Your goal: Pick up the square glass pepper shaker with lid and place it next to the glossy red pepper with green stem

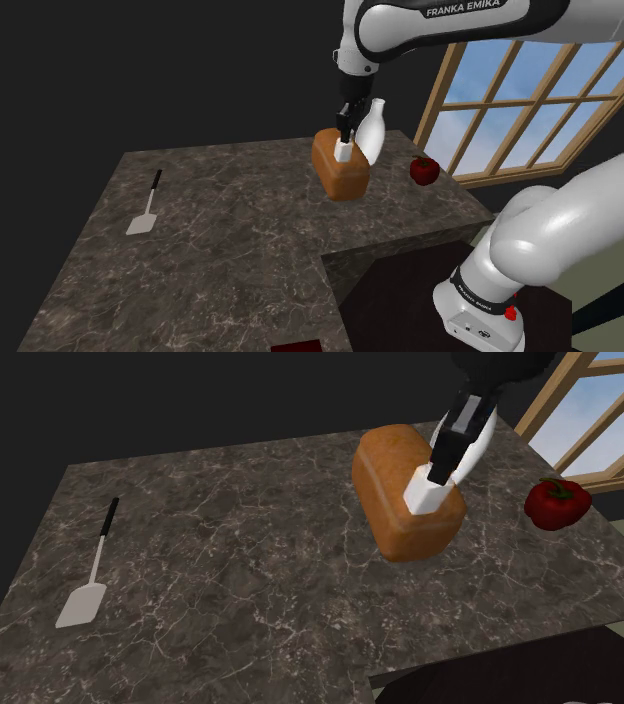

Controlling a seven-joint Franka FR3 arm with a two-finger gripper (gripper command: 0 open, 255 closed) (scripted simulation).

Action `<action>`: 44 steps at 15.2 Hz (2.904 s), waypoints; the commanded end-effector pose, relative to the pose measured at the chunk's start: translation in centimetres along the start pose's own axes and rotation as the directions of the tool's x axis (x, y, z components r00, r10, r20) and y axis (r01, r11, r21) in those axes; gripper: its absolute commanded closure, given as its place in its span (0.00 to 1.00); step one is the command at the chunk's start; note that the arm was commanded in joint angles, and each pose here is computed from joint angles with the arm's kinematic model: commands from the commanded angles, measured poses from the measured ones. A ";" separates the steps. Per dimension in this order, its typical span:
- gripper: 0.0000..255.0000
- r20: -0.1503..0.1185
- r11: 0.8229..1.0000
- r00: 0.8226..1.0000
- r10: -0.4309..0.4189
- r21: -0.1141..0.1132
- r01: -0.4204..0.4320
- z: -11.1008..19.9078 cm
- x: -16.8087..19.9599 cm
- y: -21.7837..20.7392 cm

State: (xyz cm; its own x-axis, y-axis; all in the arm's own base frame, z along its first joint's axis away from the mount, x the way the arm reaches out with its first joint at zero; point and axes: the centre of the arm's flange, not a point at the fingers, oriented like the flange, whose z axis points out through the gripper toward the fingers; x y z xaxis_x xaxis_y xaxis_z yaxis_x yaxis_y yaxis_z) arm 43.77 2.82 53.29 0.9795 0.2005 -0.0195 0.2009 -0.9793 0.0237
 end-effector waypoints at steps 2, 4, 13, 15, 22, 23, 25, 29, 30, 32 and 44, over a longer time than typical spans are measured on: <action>1.00 0.000 1.000 1.000 -0.002 0.001 0.002 0.2 -3.3 2.2; 1.00 0.000 1.000 1.000 -0.002 0.001 0.002 0.3 -5.5 3.7; 1.00 0.000 1.000 1.000 -0.002 0.001 0.002 0.6 -15.2 10.4; 1.00 0.000 1.000 1.000 -0.002 0.001 0.002 0.7 -17.4 12.0; 1.00 0.000 1.000 1.000 -0.002 0.001 0.002 1.0 -25.0 17.2; 1.00 0.000 1.000 1.000 -0.002 0.001 0.002 1.0 -26.1 18.0; 1.00 0.000 1.000 1.000 -0.002 0.001 0.002 1.1 -28.2 19.5; 1.00 0.000 1.000 1.000 -0.002 0.001 0.002 2.7 -30.2 20.8; 1.00 0.000 1.000 1.000 -0.002 0.001 0.002 3.3 -30.1 20.8; 1.00 0.000 1.000 1.000 -0.002 0.001 0.002 4.3 -30.1 20.8; 1.00 0.000 1.000 1.000 -0.002 0.001 0.002 10.6 -30.0 20.6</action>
State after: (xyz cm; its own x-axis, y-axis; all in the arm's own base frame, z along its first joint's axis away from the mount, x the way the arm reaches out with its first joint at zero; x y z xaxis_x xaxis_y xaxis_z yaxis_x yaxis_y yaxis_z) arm 18.40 -23.75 44.29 0.9791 0.2023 -0.0204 0.2027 -0.9790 0.0222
